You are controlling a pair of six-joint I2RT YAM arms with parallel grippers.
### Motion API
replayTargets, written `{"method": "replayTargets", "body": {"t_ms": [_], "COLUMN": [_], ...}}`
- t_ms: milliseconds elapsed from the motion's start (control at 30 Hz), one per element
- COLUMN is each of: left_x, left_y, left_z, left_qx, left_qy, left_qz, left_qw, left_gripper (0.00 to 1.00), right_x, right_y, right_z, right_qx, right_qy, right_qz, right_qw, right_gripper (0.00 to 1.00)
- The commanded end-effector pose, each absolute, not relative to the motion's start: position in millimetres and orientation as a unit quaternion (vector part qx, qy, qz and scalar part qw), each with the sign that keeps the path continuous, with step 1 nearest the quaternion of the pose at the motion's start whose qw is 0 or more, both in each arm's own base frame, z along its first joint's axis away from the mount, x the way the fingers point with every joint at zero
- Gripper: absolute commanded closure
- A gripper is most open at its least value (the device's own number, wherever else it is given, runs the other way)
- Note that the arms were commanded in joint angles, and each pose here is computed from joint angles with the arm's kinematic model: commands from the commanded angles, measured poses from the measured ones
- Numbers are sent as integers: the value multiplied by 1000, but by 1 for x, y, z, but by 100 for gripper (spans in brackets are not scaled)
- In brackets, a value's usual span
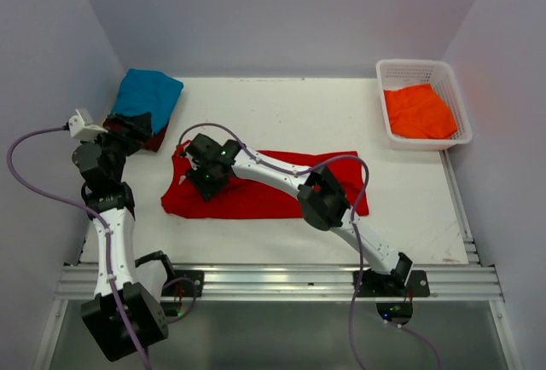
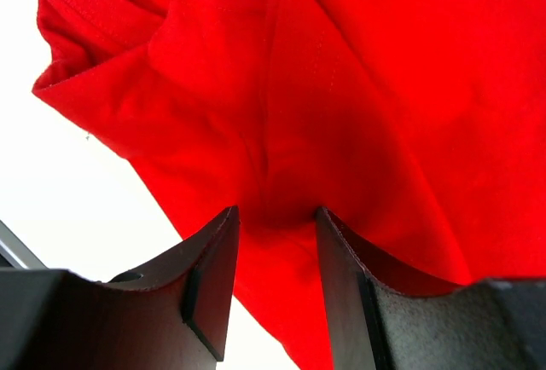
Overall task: Fold and stack the t-shirts
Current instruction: Fold the other side of the tshirt into a rectangle
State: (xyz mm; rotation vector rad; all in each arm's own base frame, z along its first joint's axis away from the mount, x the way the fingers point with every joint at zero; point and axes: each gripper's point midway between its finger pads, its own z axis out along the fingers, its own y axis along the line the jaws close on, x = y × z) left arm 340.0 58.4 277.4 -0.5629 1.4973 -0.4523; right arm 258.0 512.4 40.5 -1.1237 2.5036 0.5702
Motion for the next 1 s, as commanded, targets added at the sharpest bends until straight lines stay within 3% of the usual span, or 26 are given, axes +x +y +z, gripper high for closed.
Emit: {"method": "replayTargets", "body": {"t_ms": [0,367,567,767,867,967], "left_x": [337,336,336,336,336,336], "left_y": [56,56,56,56,55,55], "left_z": [280,280,278,277,278,277], "left_qx": [-244,-243,-244,-243,-241,-240], "left_qy": [661,663,664,665,665,665], "left_qz": [-208,-208,-207,-207,-209,-210], "left_qw": [678,677,676,675,675,675], "left_gripper": [0,0,0,0,0,0], "right_x": [263,266,265,265,265,263], "right_y": [517,517,511,508,507,505], "right_z": [56,42,32,36,44,48], "right_qx": [-398,-397,-395,-391,-390,-390], "right_qy": [875,879,885,886,884,883], "right_qz": [205,192,178,178,181,184], "right_qw": [184,181,174,176,182,182], "right_gripper": [55,59,69,88,92,90]}}
